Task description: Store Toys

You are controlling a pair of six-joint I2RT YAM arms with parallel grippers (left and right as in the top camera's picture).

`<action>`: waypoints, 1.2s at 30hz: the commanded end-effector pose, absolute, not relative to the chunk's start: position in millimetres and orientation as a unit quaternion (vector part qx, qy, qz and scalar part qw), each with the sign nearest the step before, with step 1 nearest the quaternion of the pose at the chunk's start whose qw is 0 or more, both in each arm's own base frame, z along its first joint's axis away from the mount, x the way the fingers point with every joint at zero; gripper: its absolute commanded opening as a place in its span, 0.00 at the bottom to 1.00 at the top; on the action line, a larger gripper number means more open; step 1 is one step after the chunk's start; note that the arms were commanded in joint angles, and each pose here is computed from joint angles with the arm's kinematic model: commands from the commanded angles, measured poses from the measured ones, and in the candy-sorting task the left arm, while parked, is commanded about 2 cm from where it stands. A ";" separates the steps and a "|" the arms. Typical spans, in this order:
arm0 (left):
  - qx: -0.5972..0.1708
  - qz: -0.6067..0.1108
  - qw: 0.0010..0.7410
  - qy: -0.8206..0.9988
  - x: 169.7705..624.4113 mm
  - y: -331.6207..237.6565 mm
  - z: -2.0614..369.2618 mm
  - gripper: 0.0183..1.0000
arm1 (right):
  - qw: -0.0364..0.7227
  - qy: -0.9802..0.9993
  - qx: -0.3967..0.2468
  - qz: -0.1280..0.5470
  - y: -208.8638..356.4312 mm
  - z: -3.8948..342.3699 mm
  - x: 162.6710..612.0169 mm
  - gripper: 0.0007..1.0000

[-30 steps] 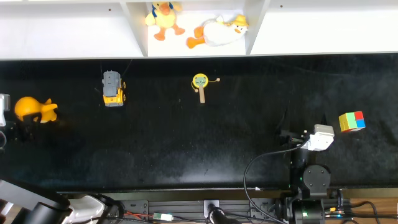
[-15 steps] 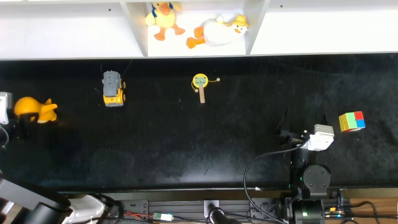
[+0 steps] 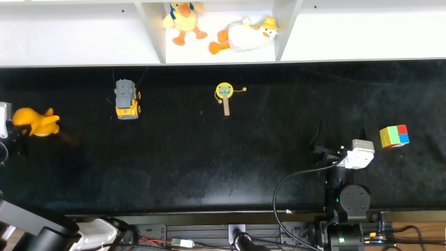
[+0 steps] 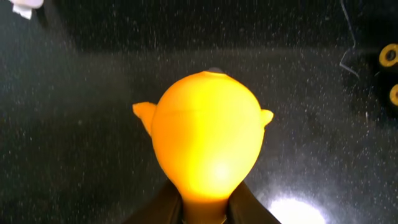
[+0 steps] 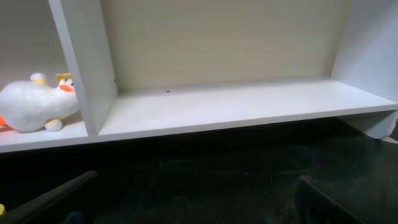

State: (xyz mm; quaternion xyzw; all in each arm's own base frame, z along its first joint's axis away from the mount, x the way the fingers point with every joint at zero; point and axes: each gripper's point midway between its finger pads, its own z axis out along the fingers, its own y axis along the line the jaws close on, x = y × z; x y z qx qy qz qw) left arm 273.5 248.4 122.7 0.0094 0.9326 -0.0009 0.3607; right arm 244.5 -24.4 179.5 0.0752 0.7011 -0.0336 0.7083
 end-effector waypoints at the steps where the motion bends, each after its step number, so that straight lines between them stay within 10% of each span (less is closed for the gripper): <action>1: 0.017 -0.010 0.388 0.921 283.8 239.9 143.3 0.15 | 0.708 0.701 0.073 -0.034 -24.0 176.3 244.9 0.99; 36: -0.072 -0.016 0.499 0.864 403.5 206.9 261.9 0.19 | 0.708 0.701 0.073 -0.034 -24.0 176.3 244.9 1.00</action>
